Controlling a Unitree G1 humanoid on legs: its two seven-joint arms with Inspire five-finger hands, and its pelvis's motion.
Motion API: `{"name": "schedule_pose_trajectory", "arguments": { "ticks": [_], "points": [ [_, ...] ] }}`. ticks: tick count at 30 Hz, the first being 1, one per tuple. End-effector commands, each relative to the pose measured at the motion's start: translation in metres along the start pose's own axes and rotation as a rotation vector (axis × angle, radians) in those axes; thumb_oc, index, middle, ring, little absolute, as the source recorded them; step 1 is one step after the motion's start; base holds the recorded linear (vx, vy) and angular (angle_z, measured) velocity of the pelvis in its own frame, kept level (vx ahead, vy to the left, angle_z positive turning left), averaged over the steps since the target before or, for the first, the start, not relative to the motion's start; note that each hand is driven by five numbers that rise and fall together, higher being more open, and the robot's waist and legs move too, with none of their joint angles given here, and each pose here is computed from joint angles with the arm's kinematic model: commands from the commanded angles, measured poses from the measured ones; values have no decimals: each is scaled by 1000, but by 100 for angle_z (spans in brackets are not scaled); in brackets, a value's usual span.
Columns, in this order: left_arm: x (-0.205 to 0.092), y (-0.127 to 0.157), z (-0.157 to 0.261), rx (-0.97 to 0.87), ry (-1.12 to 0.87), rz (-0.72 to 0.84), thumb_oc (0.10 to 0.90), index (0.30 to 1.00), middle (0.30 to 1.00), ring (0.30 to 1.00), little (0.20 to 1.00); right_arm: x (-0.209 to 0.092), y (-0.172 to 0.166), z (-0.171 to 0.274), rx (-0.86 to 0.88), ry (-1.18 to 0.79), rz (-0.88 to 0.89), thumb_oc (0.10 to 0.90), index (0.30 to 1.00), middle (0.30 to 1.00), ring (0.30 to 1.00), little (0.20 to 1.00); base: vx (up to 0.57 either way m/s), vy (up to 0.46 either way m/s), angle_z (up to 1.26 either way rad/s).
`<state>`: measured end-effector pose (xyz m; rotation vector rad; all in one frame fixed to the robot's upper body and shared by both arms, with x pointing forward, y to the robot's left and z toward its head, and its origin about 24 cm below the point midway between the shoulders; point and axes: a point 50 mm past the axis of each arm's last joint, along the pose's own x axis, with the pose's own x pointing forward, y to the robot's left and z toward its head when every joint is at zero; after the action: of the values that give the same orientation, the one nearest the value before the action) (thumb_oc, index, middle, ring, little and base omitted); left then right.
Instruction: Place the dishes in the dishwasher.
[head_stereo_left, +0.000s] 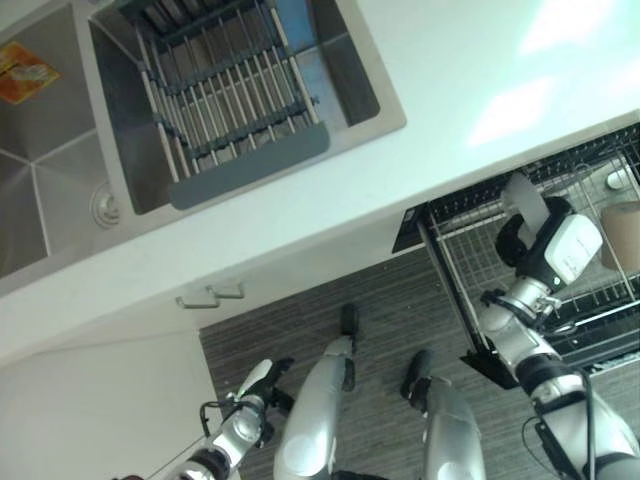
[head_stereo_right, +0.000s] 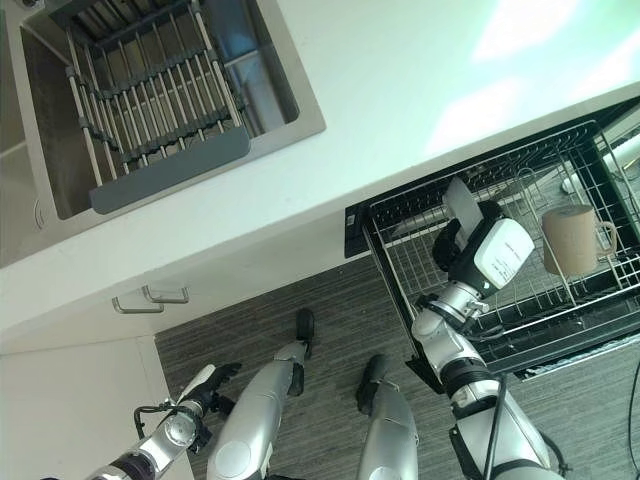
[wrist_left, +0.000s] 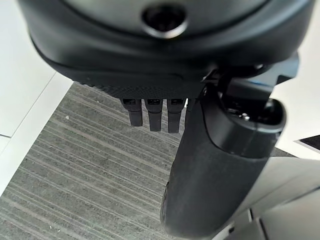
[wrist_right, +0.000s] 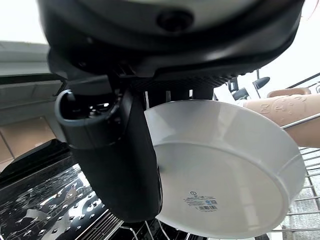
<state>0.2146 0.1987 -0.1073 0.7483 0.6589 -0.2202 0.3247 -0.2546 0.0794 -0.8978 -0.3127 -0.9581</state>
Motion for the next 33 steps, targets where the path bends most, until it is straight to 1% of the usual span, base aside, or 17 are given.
{"name": "schedule_pose_trajectory", "arguments": {
  "ticks": [1,9,12,13,15,18,19,23,27,31,33],
  "points": [
    [-7,-10,-16,-52,60,14,800,900,900,900,900,64,-80,-17,-119,-94,-678,400,300,300,300,300,0,0,0],
    [-7,-6,-17,-60,63,24,800,900,900,900,900,75,-97,-15,-83,-119,-747,400,300,300,300,300,0,0,0],
    [-7,-3,-20,-66,78,28,800,900,900,900,900,79,-107,-6,-8,-138,-797,400,300,300,300,300,17,-14,-3],
    [-7,-3,-20,-65,78,28,800,900,900,900,900,79,-107,-6,-9,-137,-797,400,300,300,300,300,18,-12,-9],
    [-7,-2,-19,-72,81,31,800,900,900,900,900,74,-108,-6,82,-111,-802,400,300,300,300,300,10,-4,-12],
    [-6,-2,-17,-84,78,35,800,900,900,900,900,64,-104,9,153,-171,-792,400,300,300,300,300,19,5,-7],
    [-6,0,-15,-84,72,39,800,900,900,900,900,59,-100,14,162,-171,-777,400,300,300,300,300,12,4,-4],
    [-5,-3,-13,-81,68,34,800,900,900,900,900,52,-87,11,143,-129,-714,400,300,300,300,300,10,-3,-1],
    [-2,-3,-8,-67,59,29,800,900,900,900,900,51,-70,8,126,-95,-571,400,300,300,300,300,0,0,0],
    [-3,-8,-8,-51,49,27,800,900,900,900,900,46,-53,10,89,-114,-481,400,300,300,300,300,0,0,0],
    [-3,-8,-8,-47,46,26,800,900,900,900,900,48,-50,11,77,-111,-464,400,300,300,300,300,0,0,0]
  ]
}}
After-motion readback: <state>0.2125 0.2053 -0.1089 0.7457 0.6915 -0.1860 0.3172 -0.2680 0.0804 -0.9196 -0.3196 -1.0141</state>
